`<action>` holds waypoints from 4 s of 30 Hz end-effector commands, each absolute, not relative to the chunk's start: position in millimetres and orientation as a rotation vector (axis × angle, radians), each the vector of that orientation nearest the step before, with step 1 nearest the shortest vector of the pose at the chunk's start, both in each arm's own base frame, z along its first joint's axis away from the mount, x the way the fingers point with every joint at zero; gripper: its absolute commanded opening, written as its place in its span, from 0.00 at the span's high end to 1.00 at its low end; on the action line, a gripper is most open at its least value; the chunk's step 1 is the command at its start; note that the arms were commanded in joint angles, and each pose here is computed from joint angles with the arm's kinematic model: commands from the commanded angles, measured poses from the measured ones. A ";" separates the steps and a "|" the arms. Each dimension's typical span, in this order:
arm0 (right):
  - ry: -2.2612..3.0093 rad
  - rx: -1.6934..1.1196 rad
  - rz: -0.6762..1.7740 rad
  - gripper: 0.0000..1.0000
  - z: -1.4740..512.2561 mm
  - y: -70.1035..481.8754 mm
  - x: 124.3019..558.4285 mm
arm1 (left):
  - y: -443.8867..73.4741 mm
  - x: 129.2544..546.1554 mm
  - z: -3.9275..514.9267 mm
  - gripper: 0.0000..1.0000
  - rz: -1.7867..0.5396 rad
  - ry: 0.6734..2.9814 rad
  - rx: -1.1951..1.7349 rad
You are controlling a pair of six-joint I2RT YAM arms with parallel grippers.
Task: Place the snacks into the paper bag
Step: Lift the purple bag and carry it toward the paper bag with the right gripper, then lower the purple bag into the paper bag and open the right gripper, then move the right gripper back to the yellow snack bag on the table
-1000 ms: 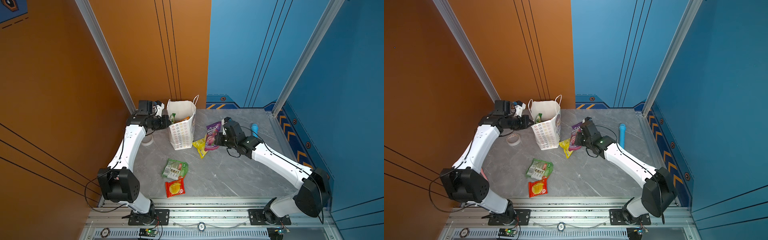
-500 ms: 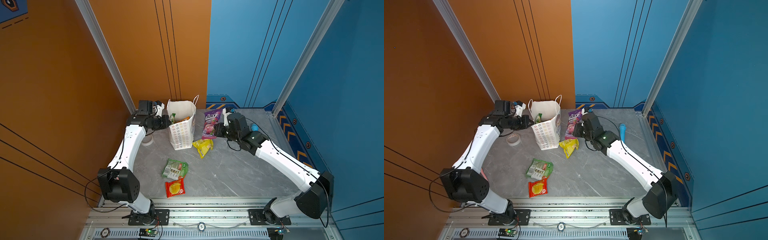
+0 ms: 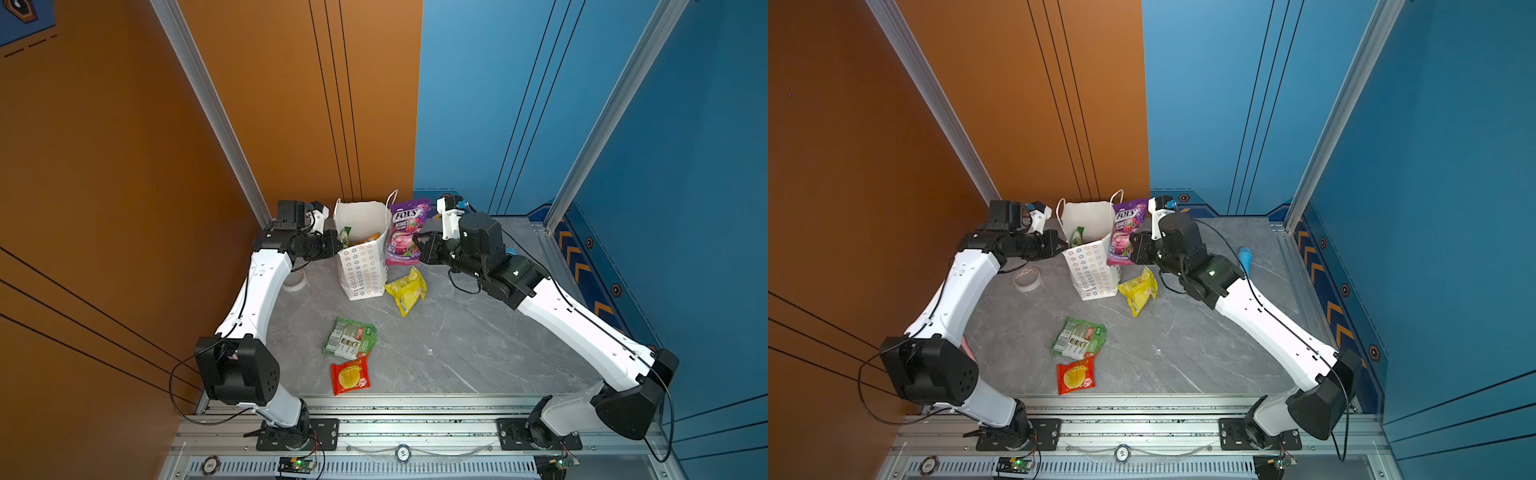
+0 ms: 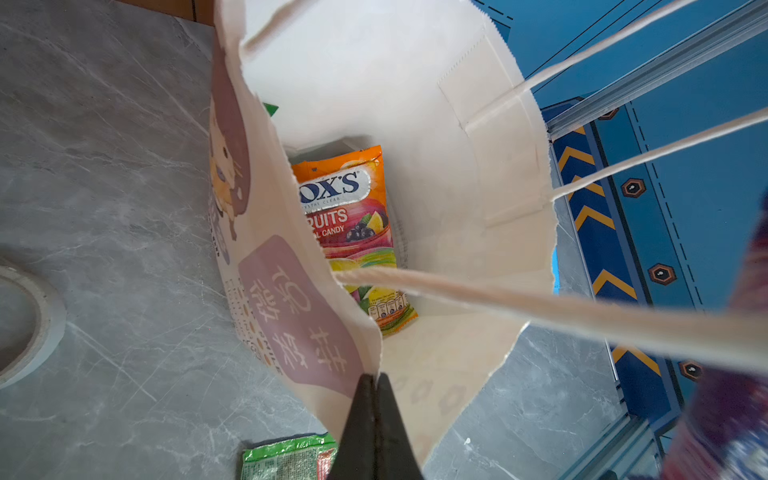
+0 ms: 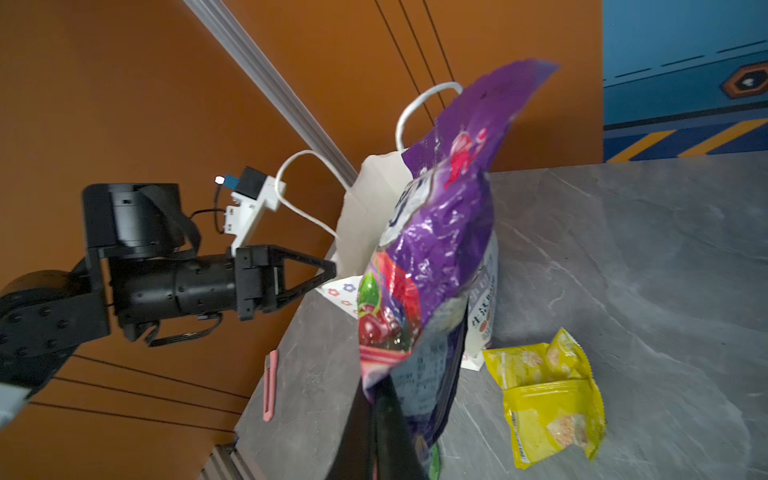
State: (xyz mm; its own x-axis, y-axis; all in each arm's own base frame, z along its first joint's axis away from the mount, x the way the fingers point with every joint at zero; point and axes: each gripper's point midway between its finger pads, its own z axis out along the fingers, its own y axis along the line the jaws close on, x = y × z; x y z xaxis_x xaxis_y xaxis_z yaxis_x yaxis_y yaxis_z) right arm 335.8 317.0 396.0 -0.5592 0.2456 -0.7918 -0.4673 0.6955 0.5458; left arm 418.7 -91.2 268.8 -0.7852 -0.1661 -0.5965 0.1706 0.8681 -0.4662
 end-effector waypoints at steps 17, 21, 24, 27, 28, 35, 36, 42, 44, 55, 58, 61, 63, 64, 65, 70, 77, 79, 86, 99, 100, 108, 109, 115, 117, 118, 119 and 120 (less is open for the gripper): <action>1.816 -0.334 1.020 1.00 442.9 397.9 383.3 | -90.4 410.2 258.9 0.98 -0.658 2.421 -0.005; 1.819 -0.340 0.994 1.00 440.2 406.3 400.3 | -90.4 409.0 261.2 0.99 -0.653 2.415 -0.001; 1.820 -0.334 0.963 1.00 437.6 409.7 413.1 | -89.5 409.1 261.9 0.99 -0.649 2.413 -0.001; 1.827 -0.321 0.953 1.00 433.2 412.1 427.7 | -89.8 409.3 260.5 0.99 -0.651 2.416 -0.001; 1.833 -0.320 0.951 1.00 431.1 412.5 431.0 | -89.5 409.7 260.5 0.98 -0.655 2.417 -0.005; 1.873 -0.294 0.894 1.00 402.9 414.0 459.0 | -87.5 410.4 260.0 0.98 -0.655 2.417 -0.013; 1.881 -0.288 0.883 1.00 399.0 412.7 462.2 | -87.5 410.3 259.3 0.99 -0.652 2.419 -0.012; 1.942 -0.316 0.895 1.00 374.7 421.6 462.6 | -86.8 411.2 257.4 0.99 -0.651 2.423 -0.015; 1.959 -0.335 0.908 1.00 369.6 426.6 458.1 | -86.1 411.7 256.3 0.98 -0.648 2.426 -0.018; 2.035 -0.386 1.053 1.00 347.3 459.1 434.3 | -86.0 412.0 255.7 0.98 -0.649 2.427 -0.019; 2.047 -0.378 1.095 1.00 343.6 464.1 432.8 | -86.4 411.7 256.5 0.99 -0.652 2.425 -0.017; 2.065 -0.362 1.097 1.00 336.6 464.7 434.8 | -85.9 411.4 257.1 0.99 -0.648 2.423 -0.017; 2.076 -0.344 1.104 1.00 332.0 463.8 437.6 | -85.9 411.5 256.9 0.98 -0.648 2.424 -0.017; 2.078 -0.337 1.109 1.00 330.4 463.1 439.0 | -86.0 411.5 257.0 0.98 -0.649 2.424 -0.018; 2.083 -0.327 1.114 1.00 328.1 462.2 440.8 | -86.2 411.4 257.0 0.98 -0.651 2.424 -0.018; 2.102 -0.276 1.122 1.00 317.3 455.9 454.6 | -86.1 411.4 257.0 0.98 -0.650 2.424 -0.017; 2.150 -0.194 1.146 1.00 293.4 443.9 479.5 | -86.0 411.7 256.5 0.98 -0.647 2.425 -0.016; 2.158 -0.173 1.146 0.94 290.2 440.5 483.9 | -85.3 411.9 257.0 0.99 -0.647 2.423 -0.017; 2.059 -0.172 1.162 0.51 336.8 425.1 486.7 | -84.2 412.4 256.0 0.98 -0.647 2.426 -0.022; 1.950 -0.223 1.125 0.45 398.8 392.1 455.6 | -82.7 412.5 255.8 0.98 -0.644 2.425 -0.026; 1.956 -0.225 1.099 0.45 397.0 386.6 452.5 | -82.7 412.2 256.5 0.98 -0.644 2.424 -0.026; 2.087 -0.158 0.860 0.45 338.2 325.0 424.7 | -82.2 412.5 256.3 0.99 -0.644 2.424 -0.029; 2.111 -0.139 0.838 0.45 326.7 315.5 420.1 | -81.9 413.0 255.9 0.98 -0.642 2.424 -0.028; 2.235 0.000 0.744 0.48 263.6 259.5 397.9 | -81.3 412.8 255.8 0.98 -0.642 2.425 -0.032; 2.271 0.035 0.720 0.51 245.6 245.1 395.4 | -81.4 412.7 256.5 0.99 -0.642 2.423 -0.031; 2.288 0.047 0.705 0.52 237.2 238.7 395.3 | -81.4 412.6 256.3 0.98 -0.643 2.424 -0.032; 2.309 0.054 0.695 0.53 227.6 234.0 395.9 | -81.4 412.8 256.1 0.98 -0.643 2.424 -0.032; 2.329 0.060 0.690 0.54 219.4 230.8 396.8 | -81.6 412.7 256.1 0.99 -0.643 2.424 -0.031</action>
